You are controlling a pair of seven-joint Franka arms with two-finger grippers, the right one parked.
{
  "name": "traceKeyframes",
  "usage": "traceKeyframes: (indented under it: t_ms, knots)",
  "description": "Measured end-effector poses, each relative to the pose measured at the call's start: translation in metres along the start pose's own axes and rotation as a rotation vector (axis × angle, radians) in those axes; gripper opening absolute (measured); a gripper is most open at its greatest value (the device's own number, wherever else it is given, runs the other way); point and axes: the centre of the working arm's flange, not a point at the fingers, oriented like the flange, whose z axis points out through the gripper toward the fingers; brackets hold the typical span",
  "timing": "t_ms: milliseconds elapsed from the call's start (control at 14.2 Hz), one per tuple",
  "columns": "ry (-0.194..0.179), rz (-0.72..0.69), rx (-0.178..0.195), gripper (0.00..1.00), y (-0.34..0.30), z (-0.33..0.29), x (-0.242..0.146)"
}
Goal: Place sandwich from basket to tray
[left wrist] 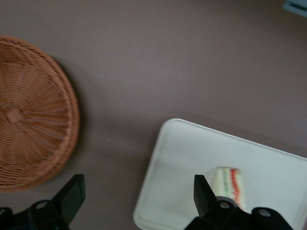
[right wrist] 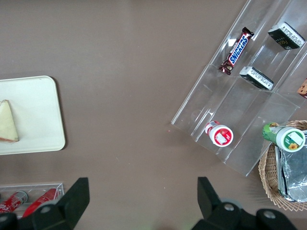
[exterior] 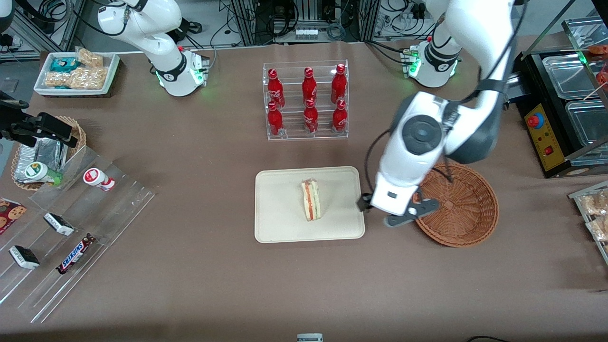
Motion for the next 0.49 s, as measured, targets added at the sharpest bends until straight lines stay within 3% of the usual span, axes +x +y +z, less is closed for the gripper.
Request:
traceKeyframes:
  t_ms: [282, 494]
  knots:
    - [-0.076, 0.106, 0.061, 1.0, -0.082, -0.009, 0.025]
    - [-0.122, 0.185, 0.079, 1.0, -0.136, -0.031, 0.034]
